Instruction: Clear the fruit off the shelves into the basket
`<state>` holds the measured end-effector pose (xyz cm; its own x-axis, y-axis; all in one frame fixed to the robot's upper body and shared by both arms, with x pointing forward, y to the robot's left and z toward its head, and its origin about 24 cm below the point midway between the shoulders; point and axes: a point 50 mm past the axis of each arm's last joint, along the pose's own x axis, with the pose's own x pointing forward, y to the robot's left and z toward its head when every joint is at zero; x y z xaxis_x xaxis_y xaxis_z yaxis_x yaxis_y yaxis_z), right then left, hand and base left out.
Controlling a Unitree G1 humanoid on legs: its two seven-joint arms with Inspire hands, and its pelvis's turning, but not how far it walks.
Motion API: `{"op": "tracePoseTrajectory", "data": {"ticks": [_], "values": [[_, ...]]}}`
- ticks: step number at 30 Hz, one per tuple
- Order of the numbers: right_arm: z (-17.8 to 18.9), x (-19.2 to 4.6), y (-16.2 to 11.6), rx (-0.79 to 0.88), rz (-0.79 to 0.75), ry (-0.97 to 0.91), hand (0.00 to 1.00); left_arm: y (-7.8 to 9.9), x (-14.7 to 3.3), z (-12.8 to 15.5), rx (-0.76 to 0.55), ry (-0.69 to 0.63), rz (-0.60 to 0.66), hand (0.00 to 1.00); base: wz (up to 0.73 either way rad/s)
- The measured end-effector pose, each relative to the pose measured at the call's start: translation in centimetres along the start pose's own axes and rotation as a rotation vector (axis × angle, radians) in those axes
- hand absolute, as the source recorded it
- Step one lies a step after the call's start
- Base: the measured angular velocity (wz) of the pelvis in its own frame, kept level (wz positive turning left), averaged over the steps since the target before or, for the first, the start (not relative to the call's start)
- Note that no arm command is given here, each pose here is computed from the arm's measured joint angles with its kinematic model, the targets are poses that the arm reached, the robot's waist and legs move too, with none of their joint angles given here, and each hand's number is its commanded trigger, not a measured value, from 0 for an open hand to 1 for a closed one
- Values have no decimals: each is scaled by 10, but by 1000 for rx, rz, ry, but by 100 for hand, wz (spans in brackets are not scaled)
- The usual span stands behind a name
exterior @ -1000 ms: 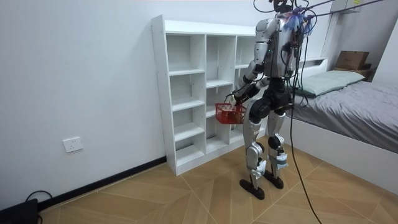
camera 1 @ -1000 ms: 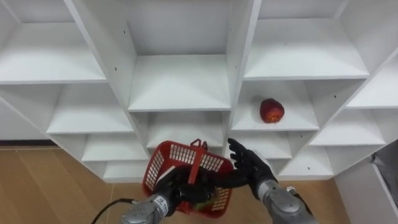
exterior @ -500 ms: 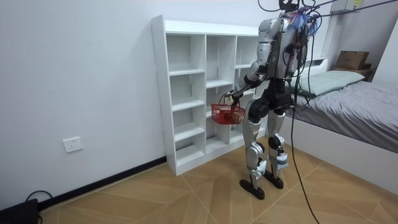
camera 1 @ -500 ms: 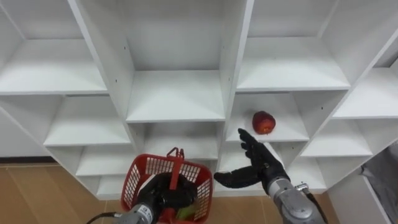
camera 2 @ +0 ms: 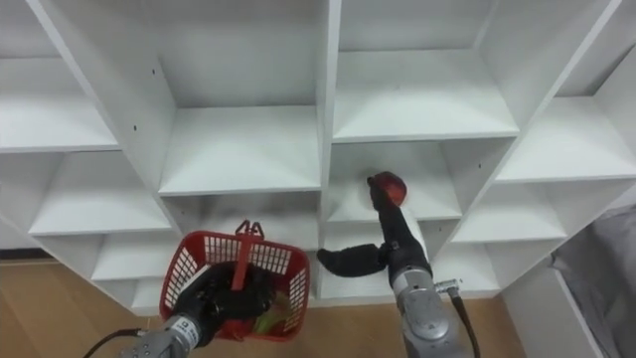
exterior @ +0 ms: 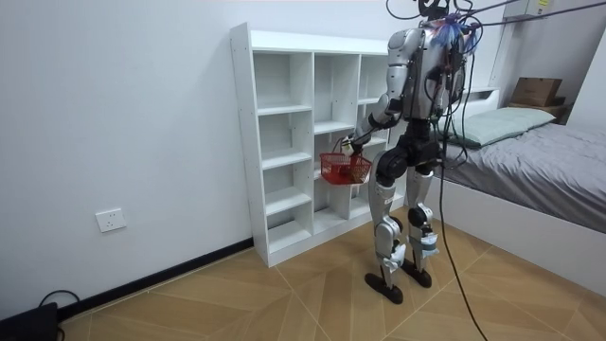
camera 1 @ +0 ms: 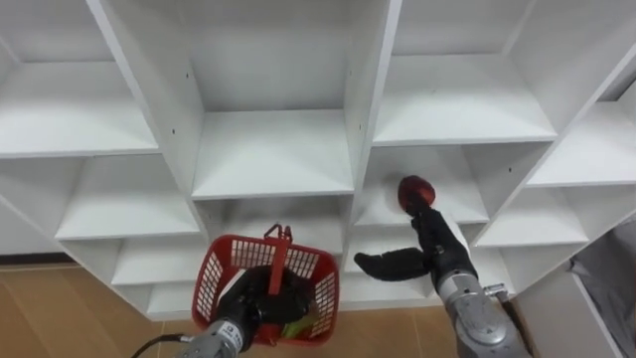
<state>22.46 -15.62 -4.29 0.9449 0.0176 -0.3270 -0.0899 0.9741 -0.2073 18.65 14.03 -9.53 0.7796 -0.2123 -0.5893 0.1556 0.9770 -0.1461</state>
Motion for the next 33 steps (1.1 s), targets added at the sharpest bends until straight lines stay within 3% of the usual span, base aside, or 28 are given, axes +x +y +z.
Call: {"op": "tracePoseTrajectory", "data": {"ticks": [33], "values": [[-3, 0, -13, 46, -140, 10, 0, 6, -3, -3, -7, 5, 44, 100, -2]]}}
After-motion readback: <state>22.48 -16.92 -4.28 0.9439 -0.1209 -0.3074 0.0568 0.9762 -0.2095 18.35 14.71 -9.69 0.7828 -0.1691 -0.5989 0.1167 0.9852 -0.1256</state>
